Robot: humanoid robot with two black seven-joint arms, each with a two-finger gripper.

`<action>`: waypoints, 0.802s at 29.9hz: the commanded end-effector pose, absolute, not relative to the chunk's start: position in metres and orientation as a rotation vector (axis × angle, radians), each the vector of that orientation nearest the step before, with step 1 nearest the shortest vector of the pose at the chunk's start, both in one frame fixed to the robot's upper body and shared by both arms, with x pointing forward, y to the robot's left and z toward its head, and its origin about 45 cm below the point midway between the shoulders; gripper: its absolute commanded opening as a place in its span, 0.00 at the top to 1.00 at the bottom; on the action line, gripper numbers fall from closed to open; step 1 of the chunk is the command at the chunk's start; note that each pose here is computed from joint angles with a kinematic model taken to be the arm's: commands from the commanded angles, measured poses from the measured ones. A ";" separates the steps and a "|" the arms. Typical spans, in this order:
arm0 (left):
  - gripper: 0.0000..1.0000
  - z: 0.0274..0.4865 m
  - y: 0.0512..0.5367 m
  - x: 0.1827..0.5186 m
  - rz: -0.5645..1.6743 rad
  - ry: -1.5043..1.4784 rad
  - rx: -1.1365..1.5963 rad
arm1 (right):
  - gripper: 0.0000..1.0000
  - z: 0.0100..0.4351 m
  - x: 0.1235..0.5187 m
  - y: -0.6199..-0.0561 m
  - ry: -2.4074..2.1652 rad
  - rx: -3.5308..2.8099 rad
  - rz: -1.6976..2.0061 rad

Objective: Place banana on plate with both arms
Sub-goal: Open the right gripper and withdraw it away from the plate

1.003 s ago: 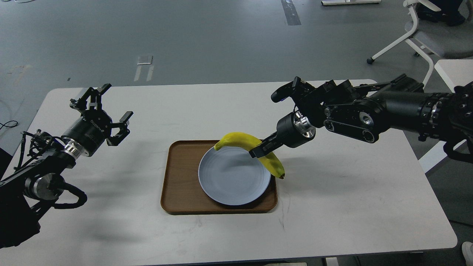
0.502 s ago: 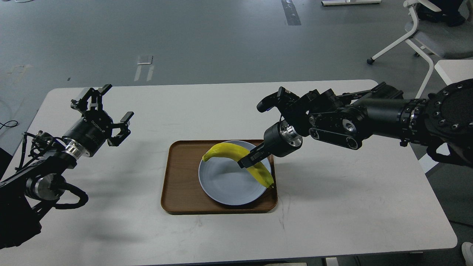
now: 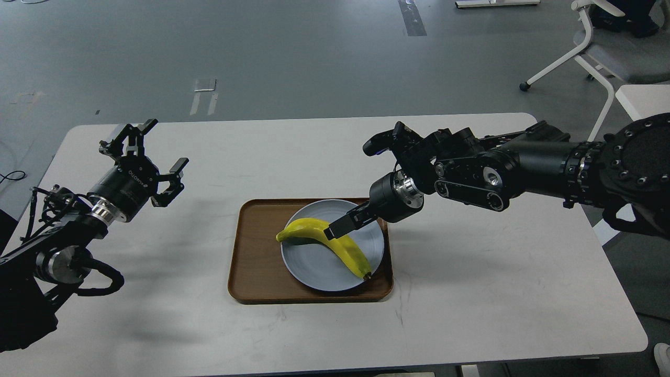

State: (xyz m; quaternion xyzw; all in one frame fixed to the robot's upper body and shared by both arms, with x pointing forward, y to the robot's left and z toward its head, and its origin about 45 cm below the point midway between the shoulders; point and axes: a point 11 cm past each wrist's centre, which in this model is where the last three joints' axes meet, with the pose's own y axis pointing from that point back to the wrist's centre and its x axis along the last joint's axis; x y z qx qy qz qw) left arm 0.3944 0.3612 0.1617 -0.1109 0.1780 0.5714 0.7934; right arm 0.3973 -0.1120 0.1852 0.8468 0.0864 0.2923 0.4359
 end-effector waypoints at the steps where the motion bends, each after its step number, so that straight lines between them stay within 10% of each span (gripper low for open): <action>1: 0.01 0.162 0.362 0.395 1.230 0.380 -0.238 | 0.01 0.200 0.413 -0.134 0.088 2.143 0.697; 9: 0.01 0.160 0.360 0.394 1.226 0.386 -0.238 | 0.00 0.234 0.442 -0.221 -0.477 2.376 0.515; 24: 0.01 0.147 0.330 0.394 1.190 0.429 -0.260 | 0.00 0.170 0.406 -0.312 -1.494 2.683 -0.336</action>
